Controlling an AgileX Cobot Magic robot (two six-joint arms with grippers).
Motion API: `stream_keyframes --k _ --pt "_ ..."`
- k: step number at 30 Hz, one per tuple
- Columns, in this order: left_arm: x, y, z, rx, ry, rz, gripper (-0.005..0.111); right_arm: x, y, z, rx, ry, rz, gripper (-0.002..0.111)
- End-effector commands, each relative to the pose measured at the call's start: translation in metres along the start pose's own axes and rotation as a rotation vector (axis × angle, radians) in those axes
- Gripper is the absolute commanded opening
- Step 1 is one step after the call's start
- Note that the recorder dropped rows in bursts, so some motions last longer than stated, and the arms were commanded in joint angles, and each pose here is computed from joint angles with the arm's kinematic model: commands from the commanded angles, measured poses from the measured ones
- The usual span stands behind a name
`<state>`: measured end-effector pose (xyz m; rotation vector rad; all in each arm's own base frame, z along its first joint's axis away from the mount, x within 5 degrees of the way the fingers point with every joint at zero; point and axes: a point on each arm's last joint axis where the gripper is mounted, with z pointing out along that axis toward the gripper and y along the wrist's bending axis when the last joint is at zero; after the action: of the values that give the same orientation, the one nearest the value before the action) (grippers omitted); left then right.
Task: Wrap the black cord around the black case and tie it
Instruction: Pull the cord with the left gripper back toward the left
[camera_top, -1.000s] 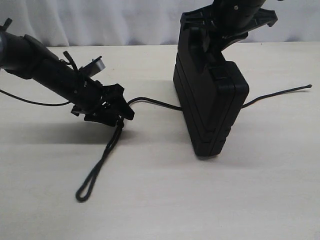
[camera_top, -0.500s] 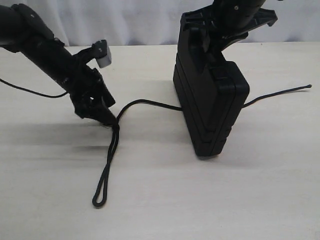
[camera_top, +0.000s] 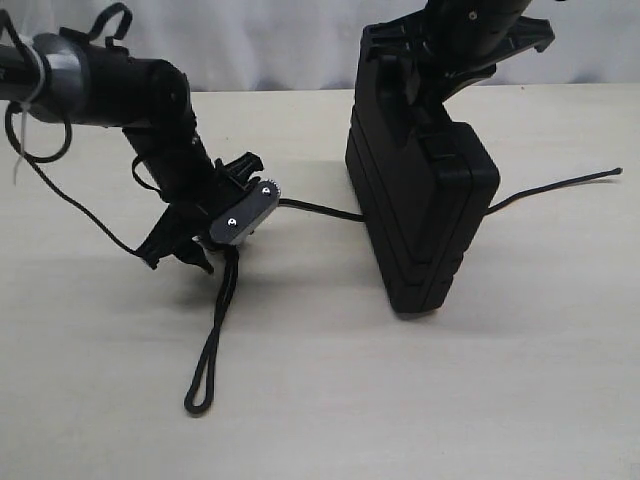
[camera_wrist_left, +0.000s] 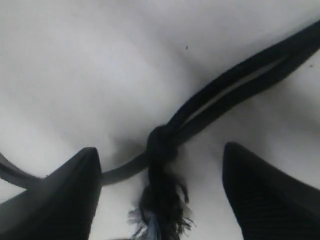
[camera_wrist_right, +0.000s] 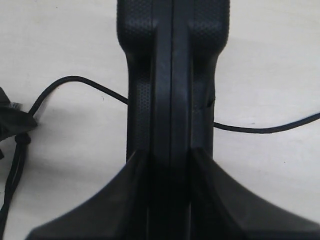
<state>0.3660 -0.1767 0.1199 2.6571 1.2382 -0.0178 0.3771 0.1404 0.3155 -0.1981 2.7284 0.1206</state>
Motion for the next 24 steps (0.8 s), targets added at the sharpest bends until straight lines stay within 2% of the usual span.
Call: stream_keyframes --k 1,4,6,10,17,22,24 --pt "-0.001 0.002 0.017 0.006 0.011 0.022 0.062 0.004 -0.001 0.006 0.014 0.051 -0.024 0.004" --pt "-0.001 0.0 0.022 0.026 0.006 0.011 0.047 0.004 -0.001 0.006 0.015 0.055 -0.03 0.004" --pt "-0.002 -0.002 0.021 0.052 -0.005 -0.002 0.03 0.004 -0.001 0.006 0.015 0.055 -0.033 0.004" --pt "-0.006 -0.005 0.021 0.085 -0.04 -0.129 0.0 0.004 -0.001 0.006 0.015 0.055 -0.033 0.004" --pt "-0.017 0.001 0.017 0.057 -0.15 -0.473 0.0 0.004 -0.001 0.006 0.015 0.055 -0.039 0.004" --pt "-0.011 0.007 -0.01 -0.03 -0.148 -0.684 0.0 0.004 -0.002 0.006 0.015 0.057 -0.039 0.004" --pt "-0.007 0.009 -0.023 -0.067 -0.186 -0.739 0.0 0.004 -0.002 0.006 0.015 0.057 -0.039 0.004"
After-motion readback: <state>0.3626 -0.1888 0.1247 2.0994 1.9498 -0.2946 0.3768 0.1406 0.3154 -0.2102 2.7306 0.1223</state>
